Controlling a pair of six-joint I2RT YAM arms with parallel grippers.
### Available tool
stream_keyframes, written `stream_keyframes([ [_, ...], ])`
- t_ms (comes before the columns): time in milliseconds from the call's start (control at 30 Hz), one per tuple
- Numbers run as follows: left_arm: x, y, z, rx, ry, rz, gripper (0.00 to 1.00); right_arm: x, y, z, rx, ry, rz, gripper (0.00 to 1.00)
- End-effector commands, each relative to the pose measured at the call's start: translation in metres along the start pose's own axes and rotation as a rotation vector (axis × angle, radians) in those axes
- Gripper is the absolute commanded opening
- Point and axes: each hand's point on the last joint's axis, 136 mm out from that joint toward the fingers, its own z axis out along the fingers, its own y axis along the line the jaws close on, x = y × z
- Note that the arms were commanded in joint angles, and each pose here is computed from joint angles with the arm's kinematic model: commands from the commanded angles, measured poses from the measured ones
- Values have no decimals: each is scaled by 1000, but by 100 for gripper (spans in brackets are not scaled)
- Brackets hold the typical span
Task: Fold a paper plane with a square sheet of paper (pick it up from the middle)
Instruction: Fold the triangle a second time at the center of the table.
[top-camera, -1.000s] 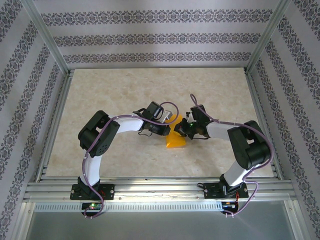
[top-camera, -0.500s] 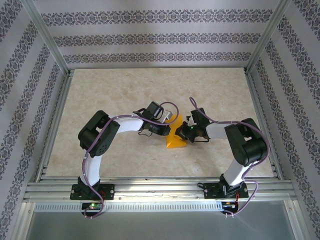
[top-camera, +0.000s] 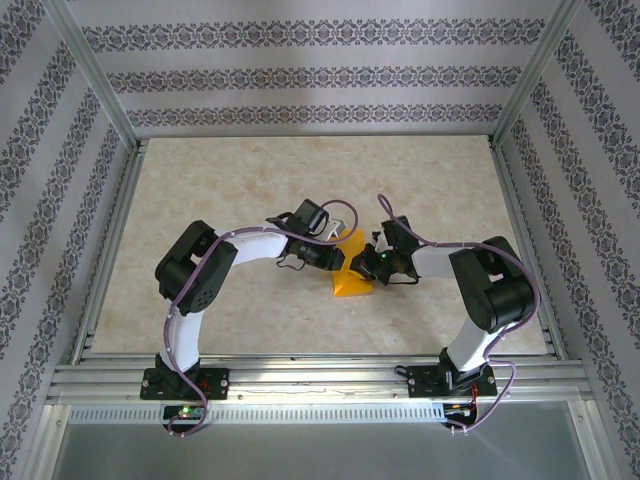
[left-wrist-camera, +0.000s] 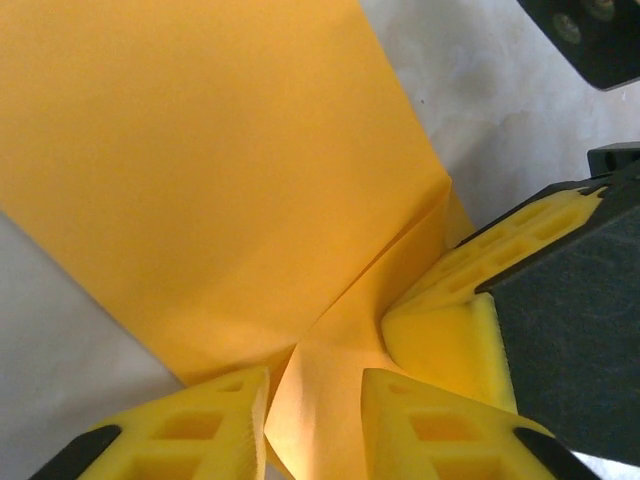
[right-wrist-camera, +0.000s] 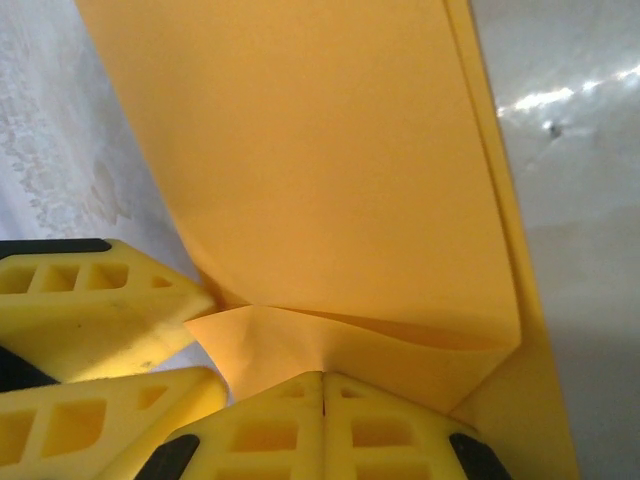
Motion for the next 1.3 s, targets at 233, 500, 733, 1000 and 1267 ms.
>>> stream_keyframes([
  [233, -19, -42, -55, 149, -86, -171, 34, 8, -41, 2, 138, -3, 76, 0],
  [500, -4, -63, -38, 355, -1, -376, 5, 8, -40, 3, 134, 1, 84, 0],
  [733, 11, -58, -18, 354, 34, -410, 3, 7, -40, 2, 137, 4, 85, 0],
  [1000, 29, -59, -3, 300, 112, -382, 5, 8, -41, 0, 130, 15, 86, 0],
  [1267, 37, -58, 11, 260, 148, -368, 5, 8, -41, -1, 130, 15, 87, 0],
])
